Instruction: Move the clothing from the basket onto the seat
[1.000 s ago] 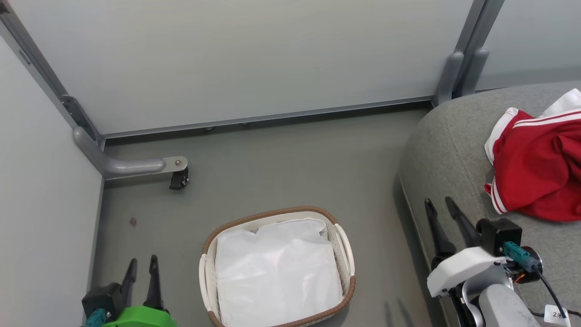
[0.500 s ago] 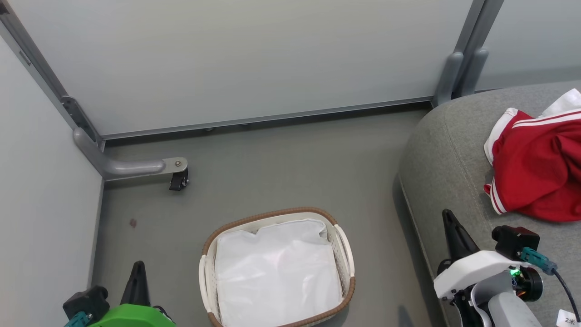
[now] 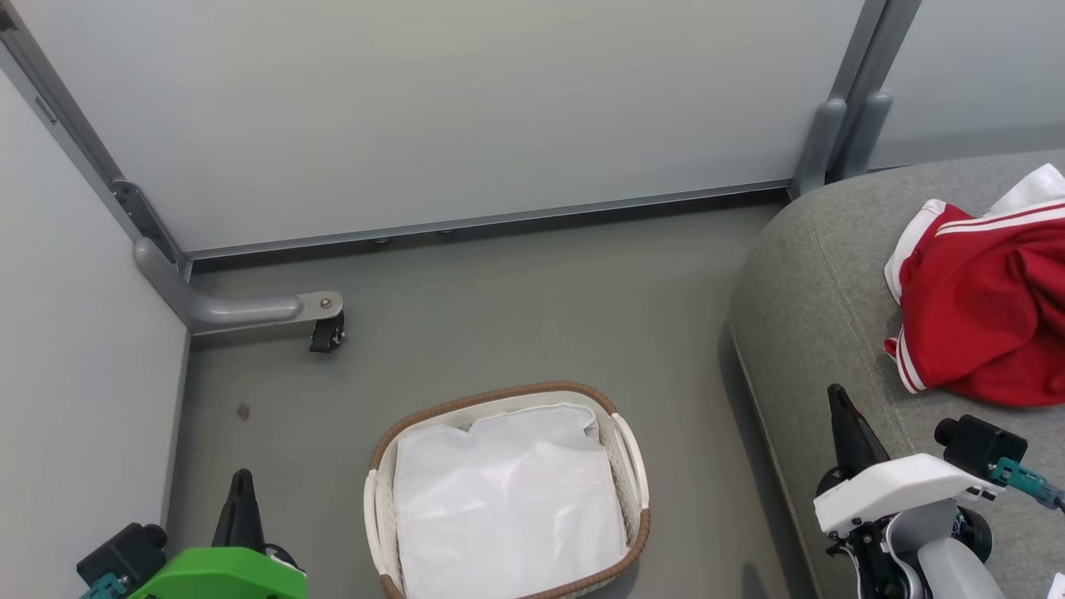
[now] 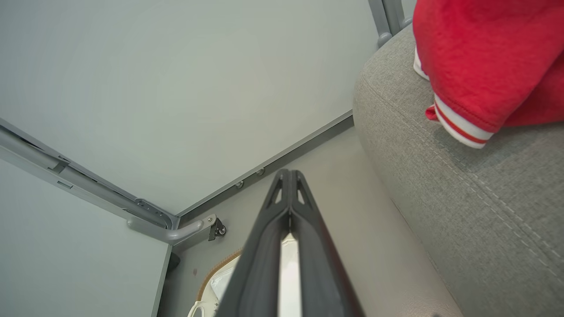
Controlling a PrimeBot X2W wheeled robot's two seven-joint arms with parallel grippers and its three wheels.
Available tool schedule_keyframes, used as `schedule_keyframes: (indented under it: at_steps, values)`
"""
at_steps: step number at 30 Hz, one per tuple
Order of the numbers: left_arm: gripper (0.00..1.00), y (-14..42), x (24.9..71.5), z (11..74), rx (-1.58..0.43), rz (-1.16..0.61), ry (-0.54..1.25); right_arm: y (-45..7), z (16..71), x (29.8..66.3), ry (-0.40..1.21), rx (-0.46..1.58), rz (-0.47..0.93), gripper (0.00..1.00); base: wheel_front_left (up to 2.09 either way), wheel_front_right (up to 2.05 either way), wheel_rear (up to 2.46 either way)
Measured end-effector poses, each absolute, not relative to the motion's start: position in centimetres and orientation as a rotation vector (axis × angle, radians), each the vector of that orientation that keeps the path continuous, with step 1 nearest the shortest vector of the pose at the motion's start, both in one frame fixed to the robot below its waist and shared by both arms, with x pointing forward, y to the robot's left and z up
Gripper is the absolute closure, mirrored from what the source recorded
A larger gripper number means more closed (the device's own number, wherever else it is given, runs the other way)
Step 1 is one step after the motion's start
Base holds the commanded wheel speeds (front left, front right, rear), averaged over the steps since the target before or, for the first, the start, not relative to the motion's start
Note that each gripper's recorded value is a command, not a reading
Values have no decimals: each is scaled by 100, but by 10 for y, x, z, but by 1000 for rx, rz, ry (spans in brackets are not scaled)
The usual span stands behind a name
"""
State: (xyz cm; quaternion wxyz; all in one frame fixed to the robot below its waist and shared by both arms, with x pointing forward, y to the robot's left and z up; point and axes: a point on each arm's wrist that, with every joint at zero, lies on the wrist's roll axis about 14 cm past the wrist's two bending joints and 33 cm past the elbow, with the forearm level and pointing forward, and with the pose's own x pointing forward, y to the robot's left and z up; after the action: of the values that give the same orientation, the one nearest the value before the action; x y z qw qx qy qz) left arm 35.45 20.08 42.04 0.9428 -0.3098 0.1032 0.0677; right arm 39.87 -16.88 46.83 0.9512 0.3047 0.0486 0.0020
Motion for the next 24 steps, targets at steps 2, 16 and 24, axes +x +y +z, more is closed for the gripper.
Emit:
schedule_keyframes:
  at_steps: [2,16,24]
  values:
    - [100,201,355,422,-664,144,207,-170,469,399,99,649,-2,100,0,0,0]
    - [100,202,362,433,-848,155,177,-177,474,398,92,838,-31,100,0,0,0]
    - [100,203,365,440,-952,156,160,-181,476,397,91,943,-43,100,0,0,0]
